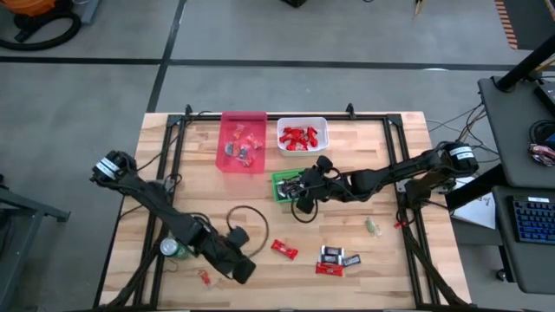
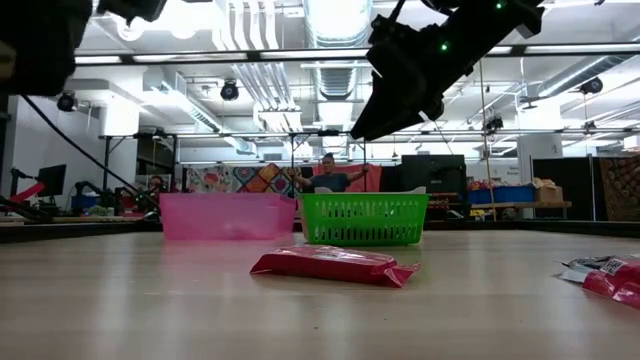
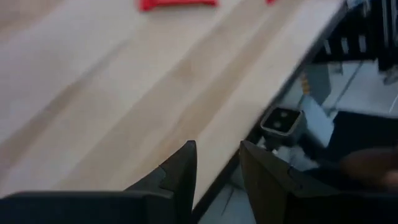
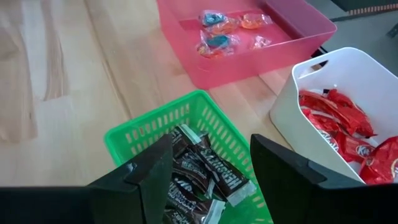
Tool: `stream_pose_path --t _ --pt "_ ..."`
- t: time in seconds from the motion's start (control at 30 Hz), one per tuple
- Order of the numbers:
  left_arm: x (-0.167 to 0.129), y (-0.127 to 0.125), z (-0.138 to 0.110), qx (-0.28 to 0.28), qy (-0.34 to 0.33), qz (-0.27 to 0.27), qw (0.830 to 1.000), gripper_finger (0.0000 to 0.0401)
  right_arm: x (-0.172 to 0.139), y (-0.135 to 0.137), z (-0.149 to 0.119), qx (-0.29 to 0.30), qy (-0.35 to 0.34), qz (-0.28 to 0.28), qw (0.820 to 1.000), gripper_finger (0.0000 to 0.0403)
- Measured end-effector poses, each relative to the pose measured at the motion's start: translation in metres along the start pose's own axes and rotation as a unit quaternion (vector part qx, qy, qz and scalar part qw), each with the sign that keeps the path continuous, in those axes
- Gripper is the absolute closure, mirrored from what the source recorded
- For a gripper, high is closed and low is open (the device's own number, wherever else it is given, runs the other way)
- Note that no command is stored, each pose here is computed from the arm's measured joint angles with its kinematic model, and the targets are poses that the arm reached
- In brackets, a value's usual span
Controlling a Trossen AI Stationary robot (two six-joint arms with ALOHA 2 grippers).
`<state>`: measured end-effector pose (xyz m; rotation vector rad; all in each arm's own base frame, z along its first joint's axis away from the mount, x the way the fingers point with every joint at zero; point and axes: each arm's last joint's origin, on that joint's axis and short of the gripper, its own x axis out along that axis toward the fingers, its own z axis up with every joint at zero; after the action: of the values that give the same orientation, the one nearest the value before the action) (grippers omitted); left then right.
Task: Sort candy
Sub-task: Put the orange candy r into the red bin
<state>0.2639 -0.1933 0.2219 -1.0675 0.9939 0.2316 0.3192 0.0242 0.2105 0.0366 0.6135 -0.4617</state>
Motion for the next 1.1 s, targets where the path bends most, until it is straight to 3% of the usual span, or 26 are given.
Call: stream_pose_path --t 0.07,0.17,0.27,0.4,0.73,0.9,1.1 --pt "0.005 -0.01 -0.001 0.028 0.01 0.022 0.999 0.0295 0.0 0.0 0.0 0.0 -0.001 0.0 1.0 0.0197" --pt "0.008 -0.021 -0.004 0.045 0.024 0.108 0.993 0.0295 0.0 0.0 0.0 0.001 -0.002 0.002 1.0 0.0197" --pt "0.009 -0.026 -0.011 0.036 0.031 0.215 0.976 0.0295 0.0 0.001 0.0 0.002 0.002 0.02 1.0 0.0197" --pt "0.012 -0.035 -0.02 0.038 0.044 0.297 0.953 0.0295 -0.001 0.003 0.0 0.001 0.008 0.043 0.999 0.0197" --pt "0.019 -0.03 -0.061 -0.017 0.083 0.331 0.94 0.0305 -0.006 0.012 -0.002 -0.005 0.009 0.064 0.998 0.0197" --pt "0.019 -0.026 -0.081 -0.01 0.083 0.338 0.938 0.0309 -0.006 0.013 -0.003 -0.004 0.009 0.064 0.998 0.0197" --pt "0.026 -0.022 -0.088 -0.002 0.086 0.35 0.933 0.0273 -0.006 0.013 -0.001 -0.001 0.002 0.066 0.998 0.0197"
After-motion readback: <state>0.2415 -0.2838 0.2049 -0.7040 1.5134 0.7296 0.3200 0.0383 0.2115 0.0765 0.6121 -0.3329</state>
